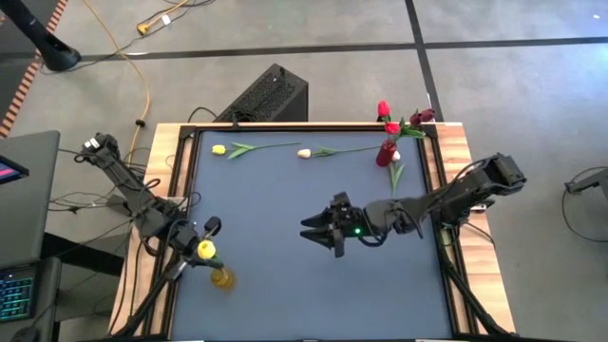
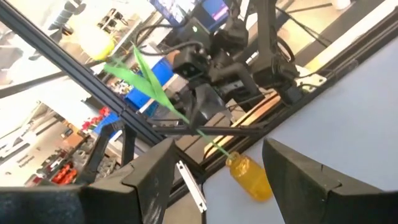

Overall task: Sort flowers into vase by color
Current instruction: Put the bottom yellow flower into the yellow vase

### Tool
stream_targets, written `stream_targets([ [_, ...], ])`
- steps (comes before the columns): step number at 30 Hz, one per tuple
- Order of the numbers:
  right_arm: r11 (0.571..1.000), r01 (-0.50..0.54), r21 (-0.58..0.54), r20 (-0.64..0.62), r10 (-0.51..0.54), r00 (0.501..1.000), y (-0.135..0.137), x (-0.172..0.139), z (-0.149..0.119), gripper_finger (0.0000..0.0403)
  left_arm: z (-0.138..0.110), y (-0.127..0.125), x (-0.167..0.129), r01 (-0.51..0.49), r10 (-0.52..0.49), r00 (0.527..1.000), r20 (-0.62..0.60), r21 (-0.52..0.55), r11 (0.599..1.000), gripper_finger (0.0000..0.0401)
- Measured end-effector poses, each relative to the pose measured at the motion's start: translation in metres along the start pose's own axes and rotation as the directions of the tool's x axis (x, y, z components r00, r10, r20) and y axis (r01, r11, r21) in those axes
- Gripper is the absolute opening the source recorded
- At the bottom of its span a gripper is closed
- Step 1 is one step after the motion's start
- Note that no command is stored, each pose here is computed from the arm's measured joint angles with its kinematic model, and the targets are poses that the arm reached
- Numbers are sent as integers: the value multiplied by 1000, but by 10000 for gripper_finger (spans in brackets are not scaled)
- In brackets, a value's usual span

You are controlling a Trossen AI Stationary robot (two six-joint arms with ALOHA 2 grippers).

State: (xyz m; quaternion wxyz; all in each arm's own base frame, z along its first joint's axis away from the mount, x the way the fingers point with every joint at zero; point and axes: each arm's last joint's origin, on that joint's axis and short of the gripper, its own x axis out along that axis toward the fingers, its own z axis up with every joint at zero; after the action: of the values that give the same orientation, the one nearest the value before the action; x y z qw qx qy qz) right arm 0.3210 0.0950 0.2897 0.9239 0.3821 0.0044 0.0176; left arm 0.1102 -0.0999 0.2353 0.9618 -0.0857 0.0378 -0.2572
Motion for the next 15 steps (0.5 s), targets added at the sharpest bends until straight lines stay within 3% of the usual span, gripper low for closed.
stream_targets([
  [8,1000,-11,-27,14,11,1000,2,2,7,268,-9,0,0,56,-57,996,-69,-15,998,0],
  [15,999,0,-33,8,1,1000,0,3,8,268,-11,0,0,43,-42,995,-88,4,999,3],
])
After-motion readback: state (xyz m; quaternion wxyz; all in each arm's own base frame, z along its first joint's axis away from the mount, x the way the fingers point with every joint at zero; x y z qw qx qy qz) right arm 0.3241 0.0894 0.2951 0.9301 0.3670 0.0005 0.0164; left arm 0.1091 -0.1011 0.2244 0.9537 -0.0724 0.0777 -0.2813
